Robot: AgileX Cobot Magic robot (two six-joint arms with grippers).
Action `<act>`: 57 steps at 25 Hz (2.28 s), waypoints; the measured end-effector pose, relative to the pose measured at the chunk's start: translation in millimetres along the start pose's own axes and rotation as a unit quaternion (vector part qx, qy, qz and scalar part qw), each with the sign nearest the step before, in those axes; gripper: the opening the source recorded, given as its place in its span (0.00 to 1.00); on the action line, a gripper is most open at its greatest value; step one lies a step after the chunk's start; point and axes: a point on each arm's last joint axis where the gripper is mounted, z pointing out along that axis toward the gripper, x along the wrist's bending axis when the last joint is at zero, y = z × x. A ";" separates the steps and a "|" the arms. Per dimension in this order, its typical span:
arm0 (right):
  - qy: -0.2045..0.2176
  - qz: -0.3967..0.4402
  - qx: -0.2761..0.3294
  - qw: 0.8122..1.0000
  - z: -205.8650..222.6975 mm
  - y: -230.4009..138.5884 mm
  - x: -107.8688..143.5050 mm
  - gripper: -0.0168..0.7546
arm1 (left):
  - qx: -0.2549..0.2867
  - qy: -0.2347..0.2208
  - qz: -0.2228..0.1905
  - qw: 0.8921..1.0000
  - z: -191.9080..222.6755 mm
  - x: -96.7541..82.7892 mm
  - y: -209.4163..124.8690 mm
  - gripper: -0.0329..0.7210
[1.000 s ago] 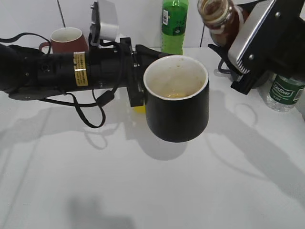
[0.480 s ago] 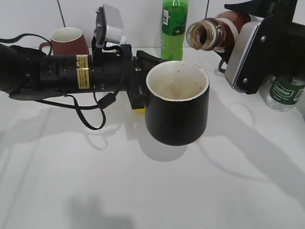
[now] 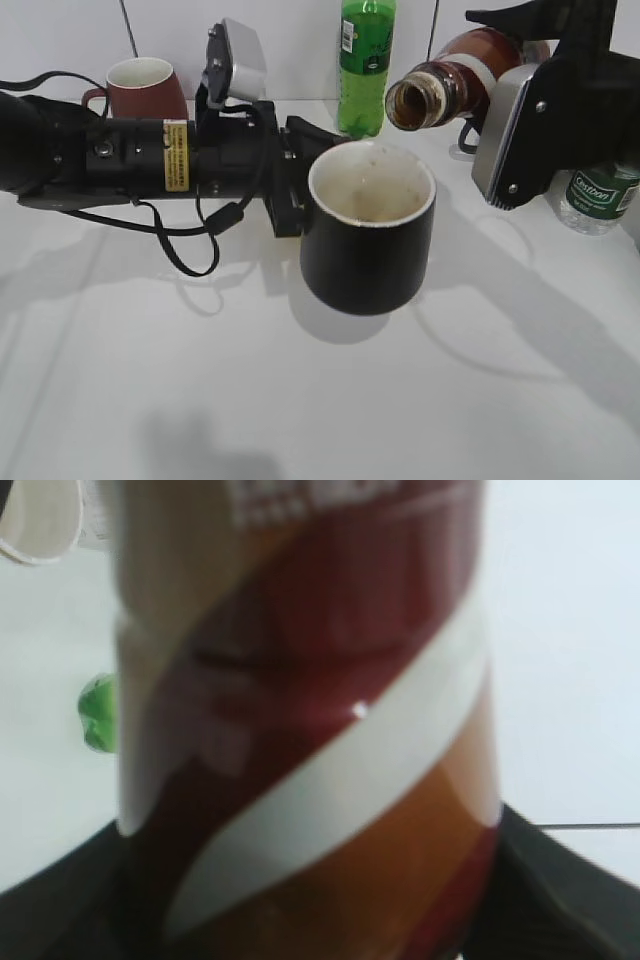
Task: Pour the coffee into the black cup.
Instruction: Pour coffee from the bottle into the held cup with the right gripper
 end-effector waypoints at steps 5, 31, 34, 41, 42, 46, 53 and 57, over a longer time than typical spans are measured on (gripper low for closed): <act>0.000 -0.020 0.000 1.000 0.0 0.0 0.0 0.72 | 0.011 -0.015 0.012 1.000 0.0 -2.8 -1.9 0.09; 0.000 -0.064 0.000 0.998 0.0 0.0 0.0 0.72 | -0.002 -0.029 0.013 1.000 -0.1 -5.2 0.2 0.09; 0.000 -0.066 0.000 0.998 0.0 0.0 0.0 0.72 | -0.006 -0.033 0.013 0.999 -0.1 -6.0 1.1 0.09; -0.002 -0.075 -0.001 0.997 0.0 0.2 -0.3 0.72 | -0.007 -0.034 0.013 0.999 -0.2 -6.3 1.2 0.09; -0.002 -0.078 -0.001 0.997 0.0 0.2 -0.4 0.72 | -0.007 -0.035 0.014 0.999 -0.2 -6.4 1.2 0.09; -0.003 -0.086 -0.001 0.996 0.0 0.3 -0.6 0.72 | -0.006 -0.036 0.015 0.999 -0.2 -6.6 1.0 0.09; -0.003 -0.091 -0.001 0.996 0.0 0.3 -0.6 0.72 | -0.005 -0.037 0.015 0.999 -0.2 -6.7 0.9 0.09; -0.007 -0.093 -0.003 0.996 0.0 0.7 -1.3 0.72 | -0.005 -0.037 0.015 0.999 -0.2 -6.7 0.9 0.09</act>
